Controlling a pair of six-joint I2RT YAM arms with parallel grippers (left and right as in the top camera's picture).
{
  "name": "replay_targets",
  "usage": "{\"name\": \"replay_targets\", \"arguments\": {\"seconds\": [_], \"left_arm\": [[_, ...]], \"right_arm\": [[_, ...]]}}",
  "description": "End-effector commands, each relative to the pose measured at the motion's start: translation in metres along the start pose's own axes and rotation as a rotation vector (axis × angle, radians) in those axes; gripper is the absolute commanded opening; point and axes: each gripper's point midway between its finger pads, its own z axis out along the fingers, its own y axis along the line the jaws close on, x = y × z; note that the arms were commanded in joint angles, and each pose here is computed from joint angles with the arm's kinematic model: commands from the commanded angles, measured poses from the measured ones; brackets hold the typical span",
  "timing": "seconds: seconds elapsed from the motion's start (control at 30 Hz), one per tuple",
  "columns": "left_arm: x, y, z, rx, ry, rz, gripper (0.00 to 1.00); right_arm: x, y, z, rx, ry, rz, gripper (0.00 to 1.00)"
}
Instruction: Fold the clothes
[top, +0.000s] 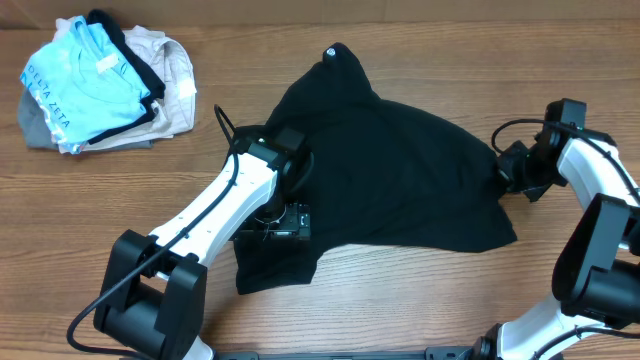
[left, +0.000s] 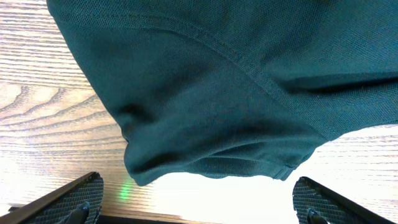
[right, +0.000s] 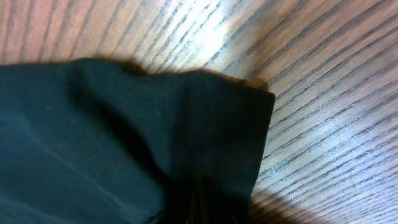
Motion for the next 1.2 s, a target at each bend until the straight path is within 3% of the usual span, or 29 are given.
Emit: {"name": "replay_targets", "arguments": {"seconds": [0.0, 0.43, 0.87, 1.17], "left_arm": [[0.002, -0.001, 0.000, 0.003, 0.001, 0.008, 1.00], [0.002, -0.001, 0.000, 0.003, 0.001, 0.007, 1.00], [0.002, -0.001, 0.000, 0.003, 0.001, 0.007, 1.00], [-0.001, -0.002, 0.000, 0.008, -0.009, 0.008, 1.00]], "right_arm": [[-0.003, -0.002, 0.002, 0.004, -0.014, -0.004, 0.04], [0.007, -0.005, 0.015, -0.012, 0.004, 0.049, 0.04], [-0.004, -0.008, 0.035, -0.038, -0.077, 0.059, 0.04], [-0.019, -0.013, 0.097, -0.041, -0.086, 0.106, 0.04]]}}
